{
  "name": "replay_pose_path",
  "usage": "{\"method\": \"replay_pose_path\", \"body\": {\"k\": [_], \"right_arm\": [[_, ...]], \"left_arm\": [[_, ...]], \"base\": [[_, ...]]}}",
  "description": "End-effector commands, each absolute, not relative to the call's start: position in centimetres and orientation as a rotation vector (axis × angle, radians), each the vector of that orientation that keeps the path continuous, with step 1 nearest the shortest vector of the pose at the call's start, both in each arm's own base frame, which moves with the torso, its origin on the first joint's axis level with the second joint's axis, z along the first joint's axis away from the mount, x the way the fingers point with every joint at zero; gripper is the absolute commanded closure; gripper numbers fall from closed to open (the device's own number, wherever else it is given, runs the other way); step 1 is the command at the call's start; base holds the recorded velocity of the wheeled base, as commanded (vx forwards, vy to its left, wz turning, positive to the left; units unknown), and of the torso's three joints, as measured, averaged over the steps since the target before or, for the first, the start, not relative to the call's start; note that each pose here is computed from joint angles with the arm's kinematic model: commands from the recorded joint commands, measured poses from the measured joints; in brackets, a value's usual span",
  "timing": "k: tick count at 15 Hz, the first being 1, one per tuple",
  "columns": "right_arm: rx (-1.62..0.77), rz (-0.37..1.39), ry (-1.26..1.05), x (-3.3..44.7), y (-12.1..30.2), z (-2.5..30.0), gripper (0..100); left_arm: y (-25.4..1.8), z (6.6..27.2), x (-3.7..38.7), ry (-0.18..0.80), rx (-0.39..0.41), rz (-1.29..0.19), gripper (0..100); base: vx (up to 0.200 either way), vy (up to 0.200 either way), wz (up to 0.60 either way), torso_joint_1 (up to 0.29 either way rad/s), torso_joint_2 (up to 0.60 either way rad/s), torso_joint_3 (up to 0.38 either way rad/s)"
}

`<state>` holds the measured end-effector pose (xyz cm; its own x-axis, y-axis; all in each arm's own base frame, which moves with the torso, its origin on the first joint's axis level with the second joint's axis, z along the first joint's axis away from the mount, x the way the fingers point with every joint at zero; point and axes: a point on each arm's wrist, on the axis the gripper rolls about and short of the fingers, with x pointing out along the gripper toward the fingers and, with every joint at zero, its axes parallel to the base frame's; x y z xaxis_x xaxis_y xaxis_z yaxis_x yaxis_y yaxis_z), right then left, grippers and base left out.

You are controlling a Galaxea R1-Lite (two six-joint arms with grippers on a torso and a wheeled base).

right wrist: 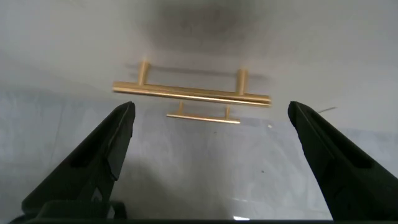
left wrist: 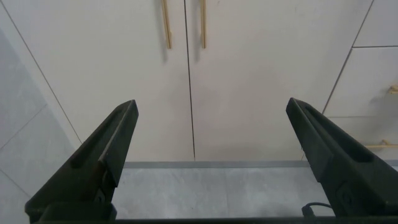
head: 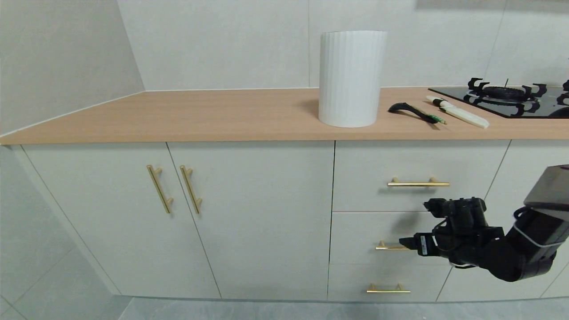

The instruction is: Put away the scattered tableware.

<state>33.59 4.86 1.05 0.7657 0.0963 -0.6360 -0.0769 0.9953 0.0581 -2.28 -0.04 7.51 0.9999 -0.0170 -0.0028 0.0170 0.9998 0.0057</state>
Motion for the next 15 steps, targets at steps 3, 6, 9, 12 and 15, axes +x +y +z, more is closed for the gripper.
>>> {"method": "replay_pose_path", "body": {"k": [3, 6, 9, 12, 15], "right_arm": [[-0.007, 0.001, 0.663, 34.7, 5.0, -4.5, 0], [-0.005, -0.001, 0.648, 35.0, 5.0, -4.4, 0], [-0.011, -0.035, 0.642, 35.5, 4.9, -5.0, 0], [-0.012, -0.045, 0.641, 35.7, 4.8, -5.2, 0], [-0.018, -0.048, 0.655, 35.6, 4.6, -5.4, 0]], "left_arm": [[0.0, 7.5, -2.3, 0.003, 0.006, -0.017, 0], [0.0, 7.5, -2.3, 0.003, 0.006, -0.018, 0], [0.0, 7.6, -2.3, 0.001, 0.006, -0.017, 0], [0.0, 7.5, -2.3, 0.003, 0.006, -0.017, 0], [0.0, 7.5, -2.3, 0.003, 0.006, -0.017, 0]], "base": [[0.000, 0.000, 0.00, 0.000, 0.00, 0.000], [0.000, 0.000, 0.00, 0.000, 0.00, 0.000], [0.000, 0.000, 0.00, 0.000, 0.00, 0.000], [0.000, 0.000, 0.00, 0.000, 0.00, 0.000], [0.000, 0.000, 0.00, 0.000, 0.00, 0.000]]}}
